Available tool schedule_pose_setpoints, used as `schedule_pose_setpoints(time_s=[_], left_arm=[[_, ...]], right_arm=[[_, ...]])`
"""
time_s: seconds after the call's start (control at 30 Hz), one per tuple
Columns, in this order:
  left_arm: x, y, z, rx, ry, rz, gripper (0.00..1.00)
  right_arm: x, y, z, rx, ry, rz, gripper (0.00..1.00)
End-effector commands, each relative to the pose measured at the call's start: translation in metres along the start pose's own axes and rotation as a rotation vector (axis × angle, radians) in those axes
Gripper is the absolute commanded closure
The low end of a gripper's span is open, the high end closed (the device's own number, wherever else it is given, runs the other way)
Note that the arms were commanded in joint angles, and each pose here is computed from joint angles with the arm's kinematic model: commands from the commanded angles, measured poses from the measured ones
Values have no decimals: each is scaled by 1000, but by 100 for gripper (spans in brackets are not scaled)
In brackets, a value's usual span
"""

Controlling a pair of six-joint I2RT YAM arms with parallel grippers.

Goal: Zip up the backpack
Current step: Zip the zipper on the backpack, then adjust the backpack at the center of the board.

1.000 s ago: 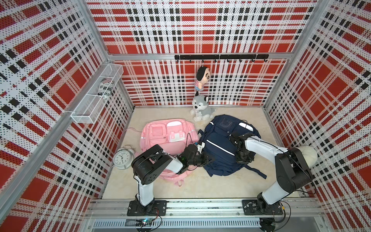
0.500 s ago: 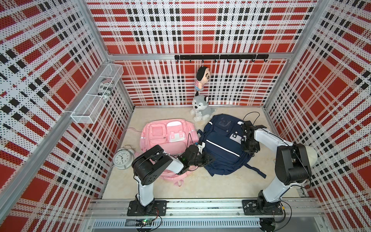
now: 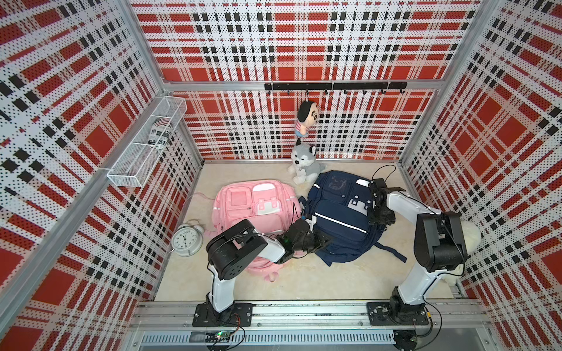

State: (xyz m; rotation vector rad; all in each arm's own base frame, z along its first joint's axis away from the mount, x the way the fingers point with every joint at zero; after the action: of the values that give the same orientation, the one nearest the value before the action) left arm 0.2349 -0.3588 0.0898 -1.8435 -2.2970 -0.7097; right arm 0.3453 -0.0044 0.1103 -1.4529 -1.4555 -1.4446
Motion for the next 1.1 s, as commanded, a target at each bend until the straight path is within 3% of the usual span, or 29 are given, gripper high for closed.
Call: schedule_pose_setpoints(time_s=[0.0, 0.17, 0.33, 0.5, 0.6, 0.8, 0.9, 1.07], left_arm=[[-19, -9, -17, -14, -38, 31, 69], [-32, -12, -21, -22, -17, 57, 54], [-26, -9, -23, -94, 137, 35, 42], [-14, 21, -34, -276, 370, -24, 40], [-8, 56, -36, -346, 473, -59, 40], [21, 128, -38, -355, 466, -173, 48], [27, 135, -50, -396, 440, -182, 48], [29, 132, -39, -366, 425, -162, 48]], right_arm=[[-3, 17, -4, -42, -20, -84, 36], [5, 15, -6, -91, 9, -141, 32], [33, 12, 0, -156, 164, -266, 32], [60, -1, 22, -144, 340, -383, 32], [73, -11, 43, -117, 415, -421, 33], [78, -33, 51, -174, 522, -473, 33], [72, -39, 49, -187, 512, -466, 33], [68, -38, 62, -201, 593, -428, 36]])
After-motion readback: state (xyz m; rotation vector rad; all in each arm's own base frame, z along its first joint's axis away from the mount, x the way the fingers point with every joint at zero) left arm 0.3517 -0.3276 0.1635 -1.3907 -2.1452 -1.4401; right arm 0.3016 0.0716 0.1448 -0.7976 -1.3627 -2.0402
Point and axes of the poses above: each gripper's point midway between its finger pads, its own x axis back along the fingers, its own z axis along the line the jaws close on, y = z × x, the point moved 6 cm from there along x, back along the fingers, and after that the axes turned 9 degrees about -x, right-handed, at the moved point
